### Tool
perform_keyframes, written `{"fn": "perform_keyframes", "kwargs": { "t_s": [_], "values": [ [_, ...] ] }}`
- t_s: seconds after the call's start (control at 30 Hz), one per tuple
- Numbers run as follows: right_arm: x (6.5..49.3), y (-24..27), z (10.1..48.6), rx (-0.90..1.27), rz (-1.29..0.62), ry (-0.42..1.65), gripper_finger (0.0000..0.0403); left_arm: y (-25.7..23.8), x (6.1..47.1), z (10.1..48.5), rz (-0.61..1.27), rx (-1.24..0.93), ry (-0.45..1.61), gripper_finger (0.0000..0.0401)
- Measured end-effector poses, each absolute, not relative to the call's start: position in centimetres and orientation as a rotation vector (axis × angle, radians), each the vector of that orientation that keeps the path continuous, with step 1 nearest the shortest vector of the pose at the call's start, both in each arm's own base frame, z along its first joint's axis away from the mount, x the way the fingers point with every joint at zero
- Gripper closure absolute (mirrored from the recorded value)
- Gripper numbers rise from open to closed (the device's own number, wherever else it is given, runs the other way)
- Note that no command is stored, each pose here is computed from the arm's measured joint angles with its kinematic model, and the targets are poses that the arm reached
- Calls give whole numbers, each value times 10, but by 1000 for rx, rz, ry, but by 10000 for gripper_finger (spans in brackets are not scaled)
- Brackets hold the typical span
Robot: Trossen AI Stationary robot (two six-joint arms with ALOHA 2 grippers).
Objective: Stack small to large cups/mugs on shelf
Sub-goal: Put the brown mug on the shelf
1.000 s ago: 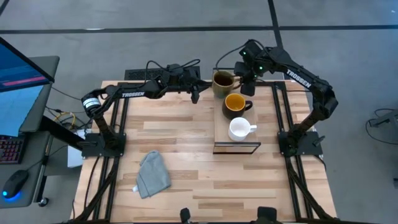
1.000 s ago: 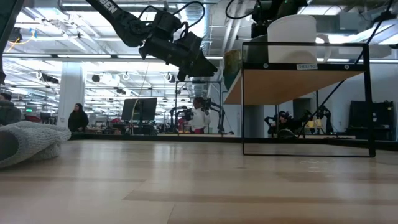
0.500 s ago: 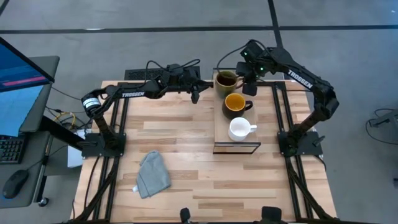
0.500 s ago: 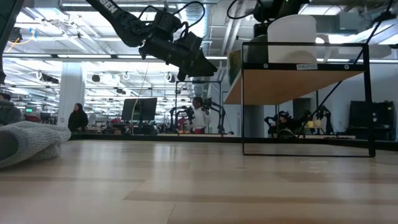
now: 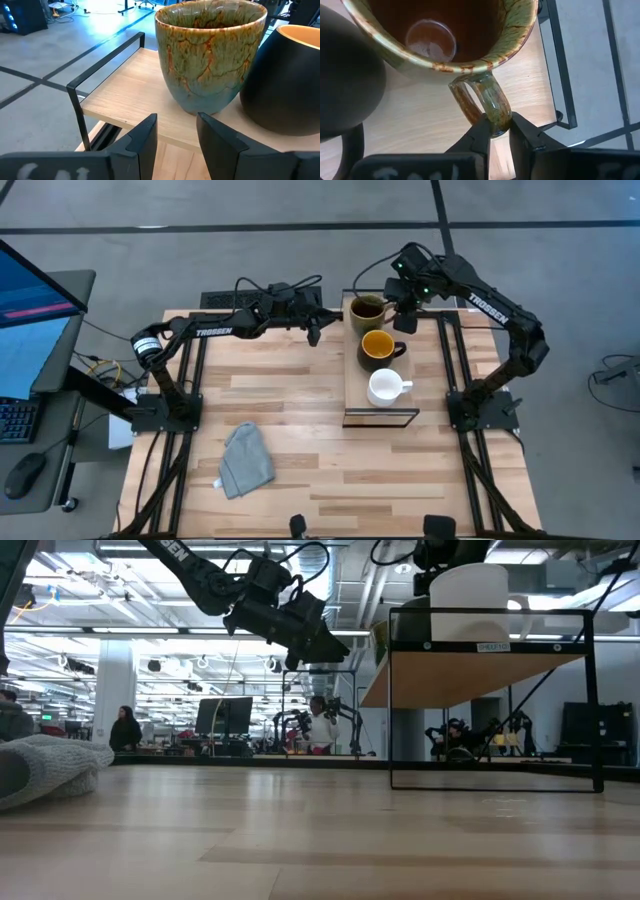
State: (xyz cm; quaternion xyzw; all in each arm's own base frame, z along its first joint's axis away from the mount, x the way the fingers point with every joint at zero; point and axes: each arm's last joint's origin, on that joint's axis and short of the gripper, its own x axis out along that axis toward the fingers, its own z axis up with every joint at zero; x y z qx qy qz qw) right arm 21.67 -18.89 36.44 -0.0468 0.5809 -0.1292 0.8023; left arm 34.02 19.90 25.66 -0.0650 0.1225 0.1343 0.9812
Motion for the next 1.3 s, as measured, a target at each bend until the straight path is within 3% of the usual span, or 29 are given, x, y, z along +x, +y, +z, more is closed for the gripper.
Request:
{"fn": "perform_keyframes", "kwargs": {
  "t_s": [1.1,1.3],
  "values": [
    [217,-186,363,-71,-269,1262,338,199,340,257,270,-130,247,273],
    [217,-185,363,-67,-262,1266,310,199,340,257,269,-129,247,273]
  ]
}}
